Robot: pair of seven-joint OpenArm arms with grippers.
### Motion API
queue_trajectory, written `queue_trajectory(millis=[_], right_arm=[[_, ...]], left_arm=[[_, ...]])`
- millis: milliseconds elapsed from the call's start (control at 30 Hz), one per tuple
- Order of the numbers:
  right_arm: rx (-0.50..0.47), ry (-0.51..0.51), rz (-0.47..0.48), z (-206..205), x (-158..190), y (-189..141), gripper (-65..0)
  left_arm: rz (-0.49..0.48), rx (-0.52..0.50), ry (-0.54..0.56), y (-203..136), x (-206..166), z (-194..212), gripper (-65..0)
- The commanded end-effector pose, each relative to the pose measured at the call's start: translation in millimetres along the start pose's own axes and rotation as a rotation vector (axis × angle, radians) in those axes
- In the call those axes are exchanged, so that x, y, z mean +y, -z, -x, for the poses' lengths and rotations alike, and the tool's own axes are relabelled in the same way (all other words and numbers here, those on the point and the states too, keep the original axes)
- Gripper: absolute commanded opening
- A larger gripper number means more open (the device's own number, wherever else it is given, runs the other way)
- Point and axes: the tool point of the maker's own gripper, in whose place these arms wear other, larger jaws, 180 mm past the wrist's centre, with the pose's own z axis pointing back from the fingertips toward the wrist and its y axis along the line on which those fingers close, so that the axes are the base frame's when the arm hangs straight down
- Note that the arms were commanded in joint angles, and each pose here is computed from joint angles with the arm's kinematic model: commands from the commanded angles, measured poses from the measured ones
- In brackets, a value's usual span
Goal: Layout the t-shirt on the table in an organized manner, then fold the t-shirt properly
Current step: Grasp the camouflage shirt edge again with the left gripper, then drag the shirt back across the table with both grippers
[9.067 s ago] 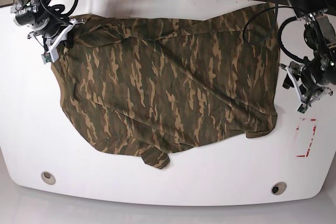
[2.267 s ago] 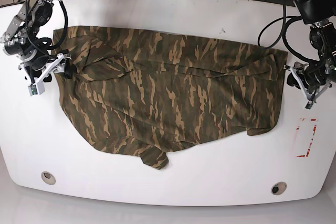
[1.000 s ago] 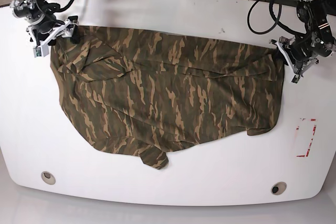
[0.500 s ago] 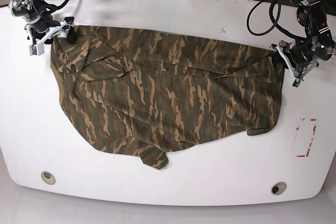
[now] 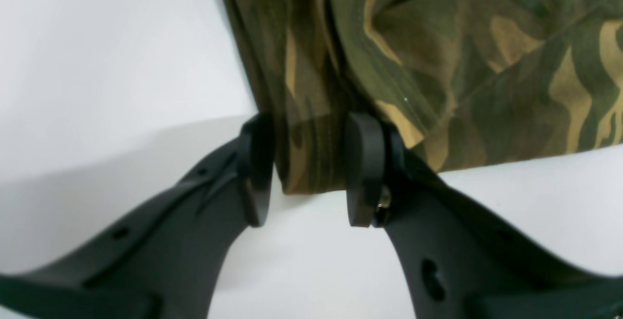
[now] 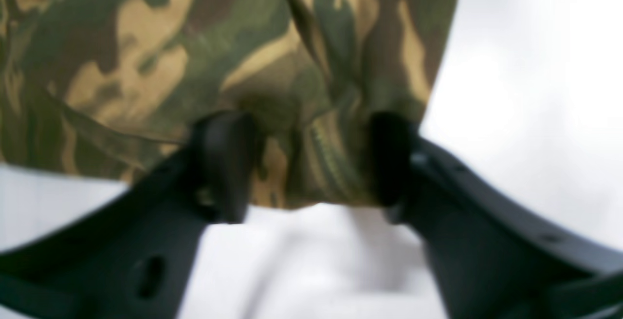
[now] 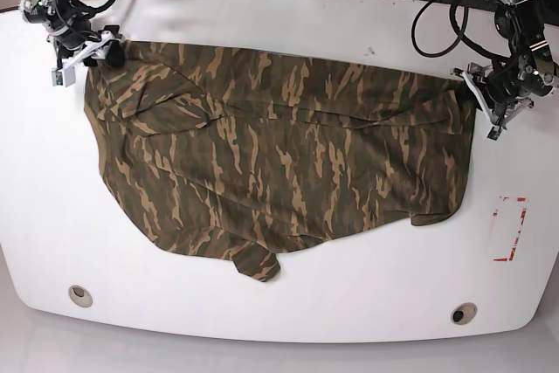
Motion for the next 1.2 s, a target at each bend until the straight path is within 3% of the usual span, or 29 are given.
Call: queue_trajectory(millis=[0, 267, 333, 933, 1167], right_arm=[[-0.007, -0.002, 0.001, -4, -3, -1, -39.0], [0.001, 0.007, 0.000, 0, -5, 0, -60.2], [0.001, 0.007, 0.000, 0, -5, 0, -62.8], [0.006, 0.009, 0.000, 2, -5, 0, -63.7], [0.006, 0.008, 0.000, 3, -5, 0, -63.7]], left_arm=[[-0.021, -0.031, 0.030, -13, 4, -9, -42.5], [-0.036, -0.040, 0.072, -23, -1, -9, -42.4], [-0.032, -0.034, 0.067, -21, -1, -7, -42.2], [0.007, 0.030, 0.003, -5, 0, 17, -42.9], [0.012, 0.038, -0.005, -3, 0, 20, -57.6]])
